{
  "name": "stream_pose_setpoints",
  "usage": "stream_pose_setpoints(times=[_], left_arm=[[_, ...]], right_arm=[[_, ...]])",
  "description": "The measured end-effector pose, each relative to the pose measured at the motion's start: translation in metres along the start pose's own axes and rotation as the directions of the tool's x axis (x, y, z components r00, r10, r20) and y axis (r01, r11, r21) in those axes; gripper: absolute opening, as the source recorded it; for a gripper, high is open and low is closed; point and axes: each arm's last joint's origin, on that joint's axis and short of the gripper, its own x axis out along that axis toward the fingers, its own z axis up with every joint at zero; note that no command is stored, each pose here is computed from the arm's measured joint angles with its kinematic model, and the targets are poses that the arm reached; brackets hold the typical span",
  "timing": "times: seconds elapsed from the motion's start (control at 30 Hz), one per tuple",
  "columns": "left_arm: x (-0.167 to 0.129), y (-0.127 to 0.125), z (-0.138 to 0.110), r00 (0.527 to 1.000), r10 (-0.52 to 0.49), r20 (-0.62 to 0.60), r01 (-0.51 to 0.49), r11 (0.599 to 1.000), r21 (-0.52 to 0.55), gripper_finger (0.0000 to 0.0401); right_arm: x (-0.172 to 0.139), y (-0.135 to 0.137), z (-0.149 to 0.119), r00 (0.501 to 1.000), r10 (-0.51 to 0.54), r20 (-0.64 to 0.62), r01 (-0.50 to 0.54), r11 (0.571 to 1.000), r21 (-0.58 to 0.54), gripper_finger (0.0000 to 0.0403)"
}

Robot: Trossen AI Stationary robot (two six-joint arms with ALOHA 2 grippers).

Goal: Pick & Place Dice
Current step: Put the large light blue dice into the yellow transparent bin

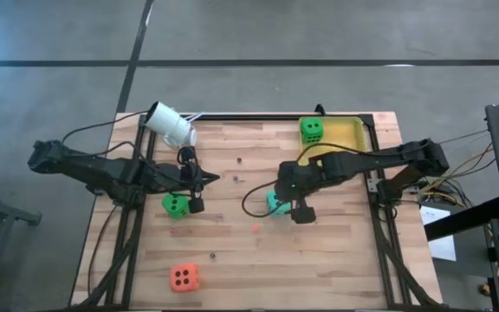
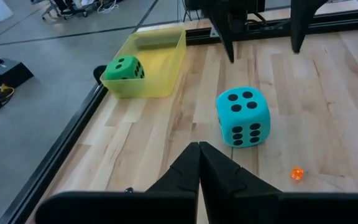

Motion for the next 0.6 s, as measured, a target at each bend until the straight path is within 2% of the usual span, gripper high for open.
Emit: stream_pose_setpoints(times=[0.3, 0.47, 0.6], left_arm=[[0.0, 0.0, 0.0, 1.0, 0.0, 0.0, 0.0, 1.0, 0.0, 0.0012], [0.0, 0.0, 0.0, 1.0, 0.0, 0.0, 0.0, 1.0, 0.0, 0.0012], [0.0, 0.0, 0.0, 1.0, 0.0, -0.001, 0.0, 1.0, 0.0, 0.0012]], right_arm=[[0.029, -0.005, 0.007, 1.0, 0.007, 0.002, -0.007, 0.999, 0.04, 0.04], [0.048, -0.018, 0.004, 0.994, 0.1, -0.041, -0.097, 0.992, 0.086, 0.04], [0.054, -0.03, 0.002, 0.994, 0.091, -0.053, -0.082, 0.986, 0.143, 0.04]])
